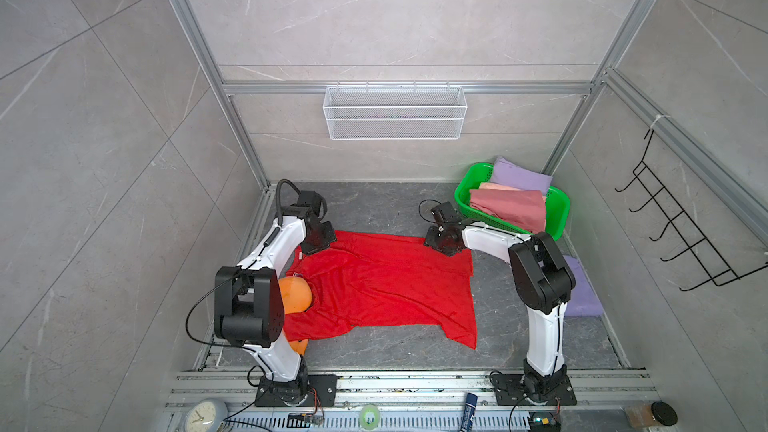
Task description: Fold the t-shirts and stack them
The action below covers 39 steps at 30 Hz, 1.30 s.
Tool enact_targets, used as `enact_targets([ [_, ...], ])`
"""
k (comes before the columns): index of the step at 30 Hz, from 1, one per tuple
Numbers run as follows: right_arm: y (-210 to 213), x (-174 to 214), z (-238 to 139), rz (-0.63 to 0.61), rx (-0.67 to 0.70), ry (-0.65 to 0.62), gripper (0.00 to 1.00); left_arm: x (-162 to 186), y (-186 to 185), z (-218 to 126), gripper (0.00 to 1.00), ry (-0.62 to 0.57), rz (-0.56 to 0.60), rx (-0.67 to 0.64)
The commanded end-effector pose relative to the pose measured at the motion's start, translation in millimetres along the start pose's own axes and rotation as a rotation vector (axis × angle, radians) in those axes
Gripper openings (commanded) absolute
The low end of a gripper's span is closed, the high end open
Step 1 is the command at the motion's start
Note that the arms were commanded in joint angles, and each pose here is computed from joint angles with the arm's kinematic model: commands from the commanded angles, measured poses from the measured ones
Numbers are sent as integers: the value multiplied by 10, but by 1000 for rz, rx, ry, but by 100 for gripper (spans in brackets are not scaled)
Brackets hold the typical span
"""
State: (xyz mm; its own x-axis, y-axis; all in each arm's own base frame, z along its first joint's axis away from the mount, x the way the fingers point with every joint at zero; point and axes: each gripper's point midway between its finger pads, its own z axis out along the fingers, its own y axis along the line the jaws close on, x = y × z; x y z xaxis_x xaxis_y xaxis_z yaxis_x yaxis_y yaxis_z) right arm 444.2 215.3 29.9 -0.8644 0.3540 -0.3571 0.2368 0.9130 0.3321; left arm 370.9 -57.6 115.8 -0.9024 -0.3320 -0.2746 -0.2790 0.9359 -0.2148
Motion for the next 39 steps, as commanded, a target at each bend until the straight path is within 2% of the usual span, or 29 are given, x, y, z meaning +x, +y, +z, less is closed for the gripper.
enact_targets([
  [1,-61,75,142,-22,13,53,59,26,31,-54,2,-17,-19,-14],
  [5,-63,65,165,-28,13,62,59,-61,-56,-23,2,-41,-27,9],
  [8,-71,56,174,-20,15,59,58,19,-127,-70,0,-21,6,23],
  [13,-89,85,204,11,16,65,58,421,-187,-239,0,61,50,37],
  [18,-120,107,170,49,4,46,58,929,-251,-386,0,185,17,105],
  [20,-150,142,158,60,1,44,58,1107,-257,-408,11,230,13,117],
  [22,-194,194,145,69,2,48,58,1228,-277,-452,27,269,15,140],
  [25,-203,210,89,76,-15,40,58,1106,-279,-585,43,214,42,127],
  [26,-188,213,71,76,-23,37,58,1031,-283,-621,46,192,48,118],
  [29,-154,177,-6,72,-40,14,58,762,-382,-670,51,136,71,111],
  [32,-115,113,-108,66,-48,-29,59,503,-512,-579,54,119,58,124],
  [36,-105,37,-254,66,-40,-91,59,204,-570,-315,58,147,-25,134],
  [39,-154,53,-326,83,-25,-114,60,57,-452,-97,60,189,-90,96],
])
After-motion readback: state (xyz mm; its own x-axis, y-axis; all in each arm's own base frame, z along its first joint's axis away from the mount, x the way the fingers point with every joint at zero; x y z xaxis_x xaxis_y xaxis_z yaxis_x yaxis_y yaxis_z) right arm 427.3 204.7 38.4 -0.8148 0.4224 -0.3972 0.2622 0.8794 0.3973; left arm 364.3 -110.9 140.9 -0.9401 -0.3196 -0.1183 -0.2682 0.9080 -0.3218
